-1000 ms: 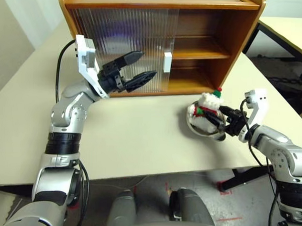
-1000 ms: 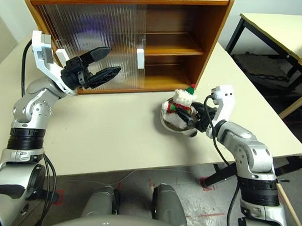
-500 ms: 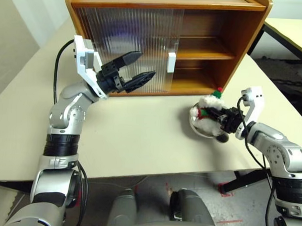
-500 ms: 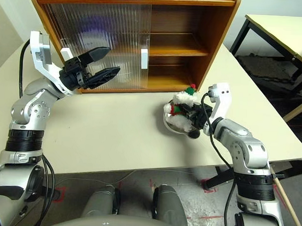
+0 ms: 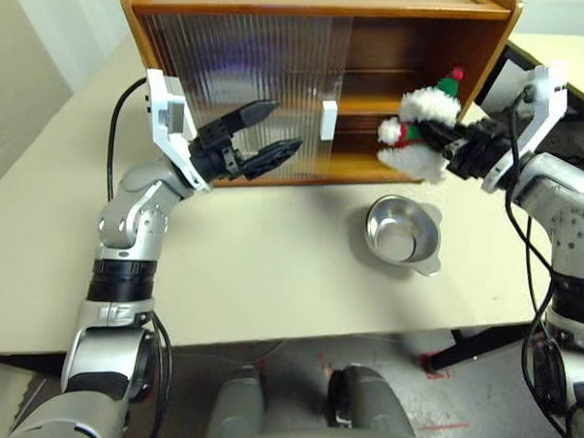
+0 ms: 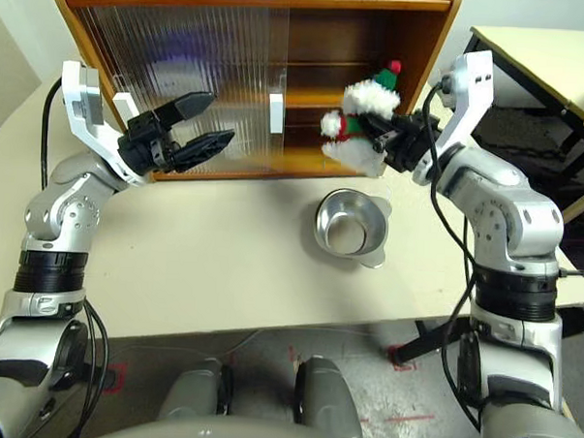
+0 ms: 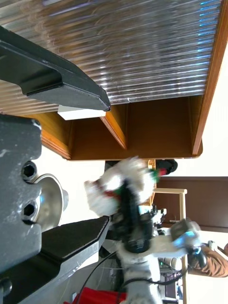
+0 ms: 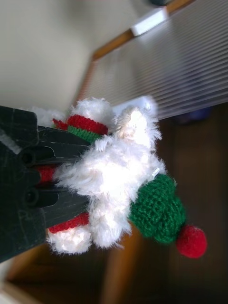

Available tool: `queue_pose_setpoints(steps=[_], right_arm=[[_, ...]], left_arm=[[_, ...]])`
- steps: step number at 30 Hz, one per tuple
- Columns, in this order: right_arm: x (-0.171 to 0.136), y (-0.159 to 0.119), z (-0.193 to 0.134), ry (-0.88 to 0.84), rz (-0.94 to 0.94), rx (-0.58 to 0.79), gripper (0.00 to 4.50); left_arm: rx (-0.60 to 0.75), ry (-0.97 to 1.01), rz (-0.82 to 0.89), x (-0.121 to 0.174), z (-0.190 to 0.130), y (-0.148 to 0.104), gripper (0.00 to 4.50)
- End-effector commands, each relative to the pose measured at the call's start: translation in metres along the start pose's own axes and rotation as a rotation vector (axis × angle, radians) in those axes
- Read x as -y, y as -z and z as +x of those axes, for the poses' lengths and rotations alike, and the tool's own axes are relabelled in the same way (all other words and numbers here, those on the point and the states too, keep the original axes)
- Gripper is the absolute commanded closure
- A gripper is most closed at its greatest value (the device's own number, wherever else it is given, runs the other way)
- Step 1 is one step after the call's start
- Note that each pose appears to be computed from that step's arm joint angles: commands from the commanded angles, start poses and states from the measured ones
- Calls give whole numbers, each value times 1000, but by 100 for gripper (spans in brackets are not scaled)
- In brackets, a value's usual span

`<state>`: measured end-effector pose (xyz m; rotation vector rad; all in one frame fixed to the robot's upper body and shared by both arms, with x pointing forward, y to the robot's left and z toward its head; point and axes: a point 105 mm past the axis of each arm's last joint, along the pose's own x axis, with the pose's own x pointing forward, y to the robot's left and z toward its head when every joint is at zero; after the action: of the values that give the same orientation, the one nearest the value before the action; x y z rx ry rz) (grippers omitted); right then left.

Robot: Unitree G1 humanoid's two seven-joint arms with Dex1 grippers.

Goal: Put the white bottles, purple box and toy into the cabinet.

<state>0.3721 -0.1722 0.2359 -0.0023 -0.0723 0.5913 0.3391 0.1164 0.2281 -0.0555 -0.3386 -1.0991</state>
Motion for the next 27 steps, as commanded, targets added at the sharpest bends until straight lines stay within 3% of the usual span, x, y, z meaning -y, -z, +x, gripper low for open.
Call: queue_pose_setpoints(steps=[1,7,15,27], right_arm=[[9,6,13,2,-35,-18,409],[24,-2,49,3,-69,16,409],[34,-27,66,-8,-113,68,409],[49,-13,80,71,-95,57,410]], left_arm=[[-9,5,-1,0,1,1,0],[-18,-24,11,0,-8,-2,0],[-21,-58,14,3,-16,-4,0],[-26,-93,12,7,-24,-5,0]])
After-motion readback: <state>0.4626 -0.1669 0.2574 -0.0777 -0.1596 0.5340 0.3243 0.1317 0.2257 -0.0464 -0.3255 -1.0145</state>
